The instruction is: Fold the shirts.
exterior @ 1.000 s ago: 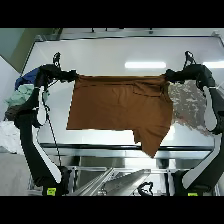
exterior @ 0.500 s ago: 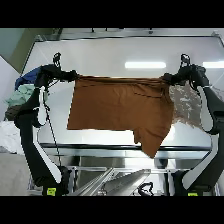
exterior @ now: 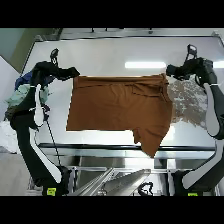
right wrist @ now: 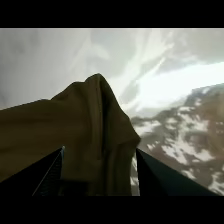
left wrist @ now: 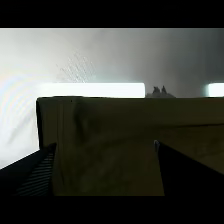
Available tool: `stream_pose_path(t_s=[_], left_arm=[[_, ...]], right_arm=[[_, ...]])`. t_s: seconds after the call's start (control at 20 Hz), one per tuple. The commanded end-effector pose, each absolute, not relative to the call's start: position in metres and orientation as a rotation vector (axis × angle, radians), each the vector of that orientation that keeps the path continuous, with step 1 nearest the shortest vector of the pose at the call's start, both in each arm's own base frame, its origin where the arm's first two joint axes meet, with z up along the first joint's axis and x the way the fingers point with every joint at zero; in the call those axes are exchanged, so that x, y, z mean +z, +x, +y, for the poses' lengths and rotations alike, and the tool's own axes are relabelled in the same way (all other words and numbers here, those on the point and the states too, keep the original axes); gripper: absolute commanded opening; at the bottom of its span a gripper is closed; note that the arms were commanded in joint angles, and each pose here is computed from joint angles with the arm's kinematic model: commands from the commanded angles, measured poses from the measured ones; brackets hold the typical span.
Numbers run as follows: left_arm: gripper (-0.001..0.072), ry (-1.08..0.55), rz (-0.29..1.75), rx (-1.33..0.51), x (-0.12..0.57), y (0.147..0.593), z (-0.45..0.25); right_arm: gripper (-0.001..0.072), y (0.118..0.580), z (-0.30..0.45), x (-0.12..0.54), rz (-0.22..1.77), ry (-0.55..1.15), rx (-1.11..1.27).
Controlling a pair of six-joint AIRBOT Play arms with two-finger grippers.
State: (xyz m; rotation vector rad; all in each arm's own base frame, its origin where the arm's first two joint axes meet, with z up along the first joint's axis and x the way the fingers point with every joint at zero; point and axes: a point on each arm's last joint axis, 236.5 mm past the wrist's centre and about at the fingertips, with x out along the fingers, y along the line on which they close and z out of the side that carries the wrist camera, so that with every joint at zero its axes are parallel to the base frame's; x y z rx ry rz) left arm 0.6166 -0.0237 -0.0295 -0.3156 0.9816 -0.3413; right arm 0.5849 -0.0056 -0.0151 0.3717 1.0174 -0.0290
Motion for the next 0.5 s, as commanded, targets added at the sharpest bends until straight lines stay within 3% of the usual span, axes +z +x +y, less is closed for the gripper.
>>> stream_pose_path(t_s=[0.0,0.2,0.3,0.45], left_arm=[[0.0696,-0.243,1.012,-0.346,0.032,0.581,0.001],[0.0695,-0.285,1.262,-0.180,0.066,0.481,0.058],[0.0695,-0.364,1.408,-0.169,0.042,0.426,0.059],[0.0696,-0.473,1.531,-0.116,-0.030,0.358,0.047]], right_arm=[[0.0506,0.535,-0.043,0.037,1.092,0.317,-0.118],[0.0499,0.456,-0.074,0.080,1.190,0.276,-0.197],[0.0434,0.414,-0.069,0.067,1.244,0.312,-0.202],[0.0457,0.355,-0.043,0.029,1.302,0.459,-0.156]])
